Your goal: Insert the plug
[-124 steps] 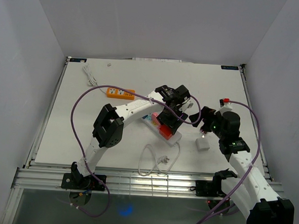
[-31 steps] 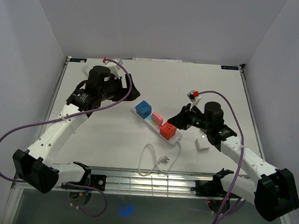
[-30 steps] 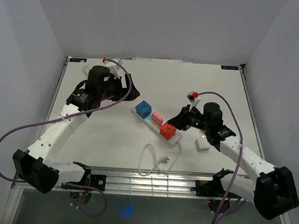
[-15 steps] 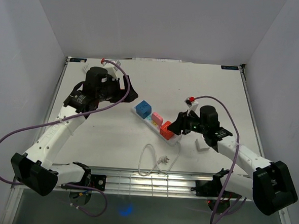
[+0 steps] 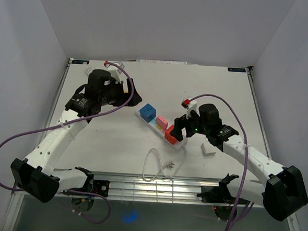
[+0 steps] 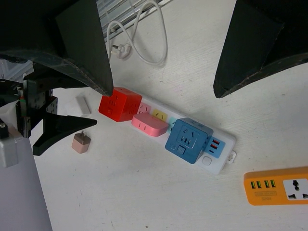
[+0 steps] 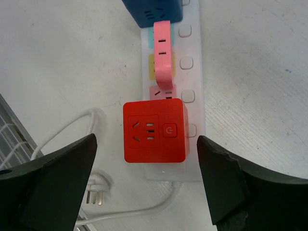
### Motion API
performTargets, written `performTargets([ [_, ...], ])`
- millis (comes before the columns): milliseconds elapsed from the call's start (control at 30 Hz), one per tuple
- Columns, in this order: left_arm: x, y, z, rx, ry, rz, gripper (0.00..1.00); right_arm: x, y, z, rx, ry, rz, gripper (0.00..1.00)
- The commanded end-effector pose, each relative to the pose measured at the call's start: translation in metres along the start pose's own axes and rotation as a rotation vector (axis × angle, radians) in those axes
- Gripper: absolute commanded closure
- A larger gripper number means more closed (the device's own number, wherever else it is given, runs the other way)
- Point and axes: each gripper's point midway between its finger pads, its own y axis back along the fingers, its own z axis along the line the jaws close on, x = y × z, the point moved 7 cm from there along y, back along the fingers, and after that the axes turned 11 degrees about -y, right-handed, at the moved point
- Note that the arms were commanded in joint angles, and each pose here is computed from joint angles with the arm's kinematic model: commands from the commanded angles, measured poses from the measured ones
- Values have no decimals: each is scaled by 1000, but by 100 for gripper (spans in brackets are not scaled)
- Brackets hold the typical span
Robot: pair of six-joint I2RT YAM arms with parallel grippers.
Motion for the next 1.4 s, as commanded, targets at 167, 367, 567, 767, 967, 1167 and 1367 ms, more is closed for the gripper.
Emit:
performTargets([
  [167, -17, 19, -7, 35, -28, -62, 4, -5, -20, 6, 65, 164, 91, 11],
  [367, -15, 20, -4, 14, -36, -56, 4, 8, -33, 5, 123, 216, 177, 11],
  [567, -13, 16, 3, -7, -10, -31, 3, 15, -41, -1, 175, 216, 215, 14],
  [767, -13, 16, 14, -25, 12, -29, 3, 9, -47, -8, 250, 194, 184, 43],
  [967, -7, 8, 27, -53, 46, -16, 3, -4, -50, -34, 480, 85, 146, 58],
  [1167, -4, -17, 58, -93, 159, 16, 2, -32, -61, -72, 592, -12, 101, 57],
  [1367, -6, -38, 80, -115, 271, -23, 2, -77, -73, -142, 693, -71, 66, 57],
])
